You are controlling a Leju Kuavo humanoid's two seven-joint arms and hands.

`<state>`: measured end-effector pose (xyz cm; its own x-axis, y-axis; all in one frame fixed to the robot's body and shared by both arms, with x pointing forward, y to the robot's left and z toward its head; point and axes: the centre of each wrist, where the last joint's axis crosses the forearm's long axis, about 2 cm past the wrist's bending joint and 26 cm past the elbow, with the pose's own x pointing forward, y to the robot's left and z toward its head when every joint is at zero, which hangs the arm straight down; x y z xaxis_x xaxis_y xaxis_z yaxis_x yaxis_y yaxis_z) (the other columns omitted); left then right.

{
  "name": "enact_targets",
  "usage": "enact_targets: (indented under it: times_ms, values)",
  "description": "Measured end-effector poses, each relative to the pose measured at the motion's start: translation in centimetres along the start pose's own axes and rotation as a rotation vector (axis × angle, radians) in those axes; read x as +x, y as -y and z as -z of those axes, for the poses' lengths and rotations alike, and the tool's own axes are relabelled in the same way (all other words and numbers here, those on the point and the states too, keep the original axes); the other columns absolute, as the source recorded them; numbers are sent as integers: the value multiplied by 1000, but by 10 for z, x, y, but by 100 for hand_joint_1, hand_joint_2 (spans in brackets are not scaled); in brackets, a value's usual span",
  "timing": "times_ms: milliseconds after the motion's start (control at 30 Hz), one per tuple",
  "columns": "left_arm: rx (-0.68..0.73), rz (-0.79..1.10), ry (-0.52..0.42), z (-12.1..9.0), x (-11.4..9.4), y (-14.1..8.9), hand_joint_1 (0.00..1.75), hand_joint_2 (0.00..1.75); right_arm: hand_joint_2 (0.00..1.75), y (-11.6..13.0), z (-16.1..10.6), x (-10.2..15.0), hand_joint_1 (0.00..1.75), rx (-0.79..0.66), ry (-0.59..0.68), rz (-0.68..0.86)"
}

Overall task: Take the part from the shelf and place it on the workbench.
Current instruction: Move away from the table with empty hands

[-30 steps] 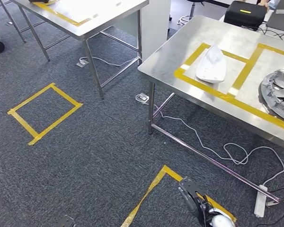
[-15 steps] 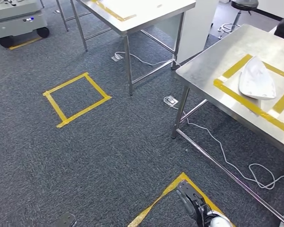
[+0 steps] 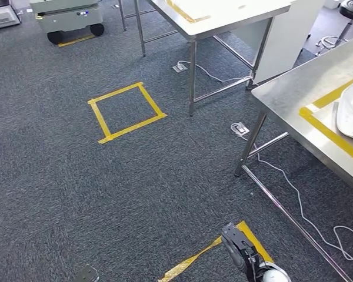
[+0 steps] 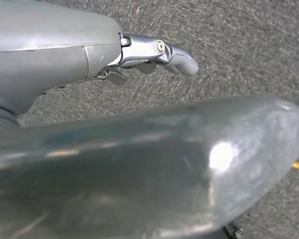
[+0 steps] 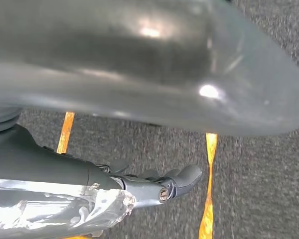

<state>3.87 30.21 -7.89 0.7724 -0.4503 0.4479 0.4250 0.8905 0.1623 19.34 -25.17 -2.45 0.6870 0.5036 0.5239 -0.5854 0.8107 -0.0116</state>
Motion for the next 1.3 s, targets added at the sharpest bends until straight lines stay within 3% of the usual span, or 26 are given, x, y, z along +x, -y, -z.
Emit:
enact_targets:
  times_ms: [1300]
  values:
    - [-19,23,22,0,-1,-5,0,0,0,0,-19,-13,0,7,4,10]
